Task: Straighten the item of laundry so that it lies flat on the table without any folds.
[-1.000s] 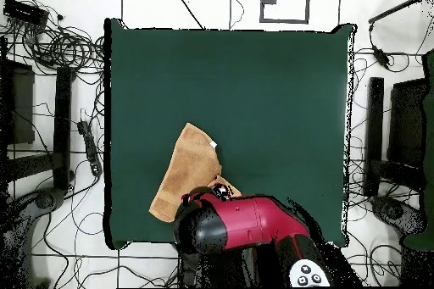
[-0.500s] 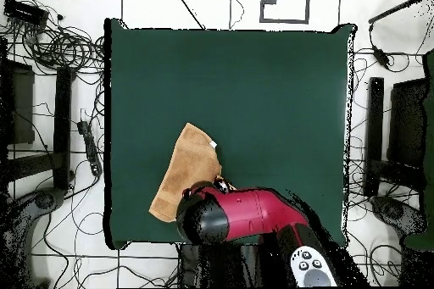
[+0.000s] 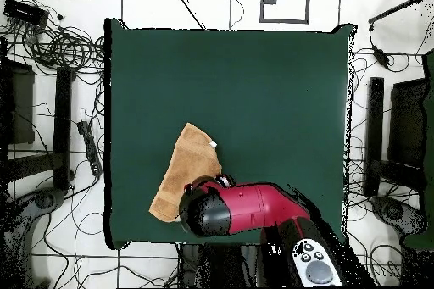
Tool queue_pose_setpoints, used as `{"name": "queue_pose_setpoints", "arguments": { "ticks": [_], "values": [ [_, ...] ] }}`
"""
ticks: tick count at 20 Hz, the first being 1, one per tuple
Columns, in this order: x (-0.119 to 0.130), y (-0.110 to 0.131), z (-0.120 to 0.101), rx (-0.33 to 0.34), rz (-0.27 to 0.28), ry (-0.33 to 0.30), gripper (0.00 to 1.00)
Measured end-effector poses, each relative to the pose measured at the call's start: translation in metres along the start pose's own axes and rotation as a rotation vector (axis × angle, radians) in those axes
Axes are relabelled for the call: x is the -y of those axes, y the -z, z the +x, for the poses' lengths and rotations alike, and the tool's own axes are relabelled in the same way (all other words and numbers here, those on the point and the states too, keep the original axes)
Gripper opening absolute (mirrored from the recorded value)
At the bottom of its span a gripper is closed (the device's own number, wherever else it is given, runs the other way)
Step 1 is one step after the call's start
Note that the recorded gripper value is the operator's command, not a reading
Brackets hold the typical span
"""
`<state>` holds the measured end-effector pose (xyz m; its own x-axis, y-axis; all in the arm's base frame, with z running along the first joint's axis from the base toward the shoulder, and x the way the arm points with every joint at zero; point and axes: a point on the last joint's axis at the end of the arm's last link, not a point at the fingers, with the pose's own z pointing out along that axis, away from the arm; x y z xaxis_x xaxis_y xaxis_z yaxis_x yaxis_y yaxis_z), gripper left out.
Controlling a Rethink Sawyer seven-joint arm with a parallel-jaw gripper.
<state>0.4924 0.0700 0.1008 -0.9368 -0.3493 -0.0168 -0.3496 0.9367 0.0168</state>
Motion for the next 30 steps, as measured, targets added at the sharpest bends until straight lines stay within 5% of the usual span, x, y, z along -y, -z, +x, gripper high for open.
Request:
{"name": "queue_pose_setpoints", "arguments": {
  "ticks": [30],
  "values": [
    [0.058, 0.01, -0.03, 0.005, 0.032, -0.076, 1.0]
  ]
}}
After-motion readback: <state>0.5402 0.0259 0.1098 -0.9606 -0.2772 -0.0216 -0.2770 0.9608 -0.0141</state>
